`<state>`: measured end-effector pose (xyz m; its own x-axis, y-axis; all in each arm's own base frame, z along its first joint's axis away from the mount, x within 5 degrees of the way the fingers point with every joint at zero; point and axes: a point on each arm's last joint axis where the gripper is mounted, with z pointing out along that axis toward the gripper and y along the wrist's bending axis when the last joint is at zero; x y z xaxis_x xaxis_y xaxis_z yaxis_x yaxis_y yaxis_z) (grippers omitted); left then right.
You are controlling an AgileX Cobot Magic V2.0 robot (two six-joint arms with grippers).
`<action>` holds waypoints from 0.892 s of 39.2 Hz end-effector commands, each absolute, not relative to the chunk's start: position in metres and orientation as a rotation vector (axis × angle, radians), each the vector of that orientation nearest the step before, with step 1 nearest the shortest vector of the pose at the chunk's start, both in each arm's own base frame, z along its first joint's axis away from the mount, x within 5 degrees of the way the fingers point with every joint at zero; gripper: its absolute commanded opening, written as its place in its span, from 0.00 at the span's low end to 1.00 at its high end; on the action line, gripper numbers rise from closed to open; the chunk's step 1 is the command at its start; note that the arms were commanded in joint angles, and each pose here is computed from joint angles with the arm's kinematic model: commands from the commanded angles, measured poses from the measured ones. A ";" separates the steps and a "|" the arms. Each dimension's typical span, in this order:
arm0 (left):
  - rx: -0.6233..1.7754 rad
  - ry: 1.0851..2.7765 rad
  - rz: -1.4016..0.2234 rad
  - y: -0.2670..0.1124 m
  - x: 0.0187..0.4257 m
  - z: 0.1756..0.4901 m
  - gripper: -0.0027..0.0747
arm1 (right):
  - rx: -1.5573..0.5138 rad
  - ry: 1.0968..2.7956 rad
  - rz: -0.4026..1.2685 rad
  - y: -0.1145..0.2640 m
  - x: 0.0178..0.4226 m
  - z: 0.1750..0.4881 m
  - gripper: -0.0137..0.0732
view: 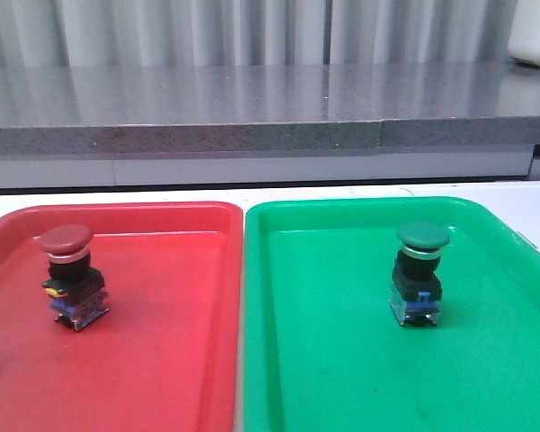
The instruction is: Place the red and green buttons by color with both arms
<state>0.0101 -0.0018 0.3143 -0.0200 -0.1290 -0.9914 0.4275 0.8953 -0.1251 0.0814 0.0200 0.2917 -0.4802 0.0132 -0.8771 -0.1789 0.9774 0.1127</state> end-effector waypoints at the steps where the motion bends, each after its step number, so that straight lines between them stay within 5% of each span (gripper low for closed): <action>1: 0.231 1.444 -0.488 -0.001 0.008 0.328 0.01 | -0.117 1.839 0.217 0.016 0.071 0.300 0.09; 9: 0.231 1.444 -0.488 -0.001 0.008 0.328 0.01 | -0.104 1.639 0.237 0.010 0.046 0.310 0.09; 35: 0.231 1.444 -0.488 -0.001 0.008 0.328 0.01 | -0.104 1.632 0.237 0.010 0.045 0.310 0.09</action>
<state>0.0101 -0.0018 0.3143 -0.0200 -0.1290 -0.9914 0.4275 0.8953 -0.1251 0.0445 0.0109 0.2953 -0.1813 0.0751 -0.9806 -0.2106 0.9710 0.1133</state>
